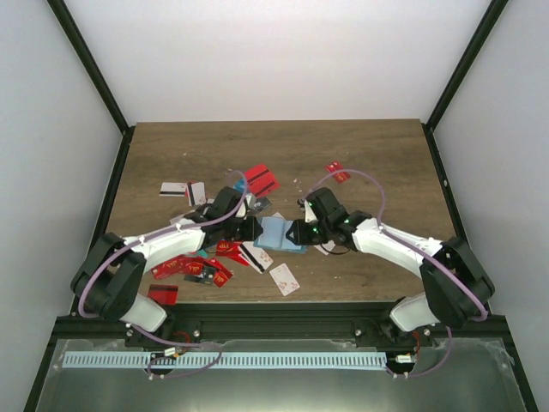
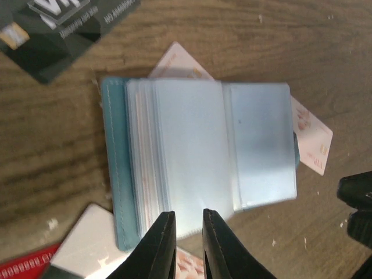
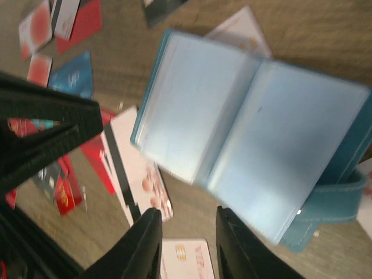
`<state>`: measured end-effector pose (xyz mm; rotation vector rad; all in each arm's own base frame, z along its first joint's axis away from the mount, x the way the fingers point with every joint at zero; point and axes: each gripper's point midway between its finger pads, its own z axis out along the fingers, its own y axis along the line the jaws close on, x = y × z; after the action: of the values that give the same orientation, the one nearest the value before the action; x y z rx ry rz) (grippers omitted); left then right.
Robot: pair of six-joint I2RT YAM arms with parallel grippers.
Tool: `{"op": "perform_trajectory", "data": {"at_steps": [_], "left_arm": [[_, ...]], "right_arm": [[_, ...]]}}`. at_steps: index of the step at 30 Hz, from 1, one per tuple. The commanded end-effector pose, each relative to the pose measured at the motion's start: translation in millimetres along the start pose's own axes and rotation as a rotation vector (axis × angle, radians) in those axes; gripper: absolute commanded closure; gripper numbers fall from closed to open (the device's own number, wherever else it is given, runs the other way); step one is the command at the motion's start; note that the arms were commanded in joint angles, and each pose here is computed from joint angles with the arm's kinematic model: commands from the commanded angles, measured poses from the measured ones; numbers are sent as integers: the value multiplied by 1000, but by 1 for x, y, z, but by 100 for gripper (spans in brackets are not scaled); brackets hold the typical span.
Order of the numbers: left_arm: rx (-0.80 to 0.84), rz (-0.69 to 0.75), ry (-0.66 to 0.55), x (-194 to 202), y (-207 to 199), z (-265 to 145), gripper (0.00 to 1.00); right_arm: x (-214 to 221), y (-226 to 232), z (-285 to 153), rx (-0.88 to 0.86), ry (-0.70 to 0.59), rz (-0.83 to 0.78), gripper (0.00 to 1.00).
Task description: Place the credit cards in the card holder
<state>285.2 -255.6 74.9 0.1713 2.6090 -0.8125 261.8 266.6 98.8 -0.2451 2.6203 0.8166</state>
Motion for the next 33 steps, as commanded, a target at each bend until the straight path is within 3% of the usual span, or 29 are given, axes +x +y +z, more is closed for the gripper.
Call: {"op": "perform_trajectory", "data": {"at_steps": [1, 6, 16, 22, 33], "left_arm": [[-49, 36, 46, 29, 1, -8, 82], [-42, 70, 86, 59, -8, -12, 75], [-137, 51, 50, 80, 8, -24, 67], [-108, 72, 53, 89, 3, -21, 63], [-115, 57, 64, 102, 10, -33, 62]], "right_arm": [[24, 30, -11, -173, 64, -52, 67], [56, 29, -12, -219, 144, -64, 54], [87, 8, 11, -114, 197, -77, 47], [106, -14, 39, -26, 262, -88, 47], [173, 7, 54, -43, 456, -241, 49]]}}
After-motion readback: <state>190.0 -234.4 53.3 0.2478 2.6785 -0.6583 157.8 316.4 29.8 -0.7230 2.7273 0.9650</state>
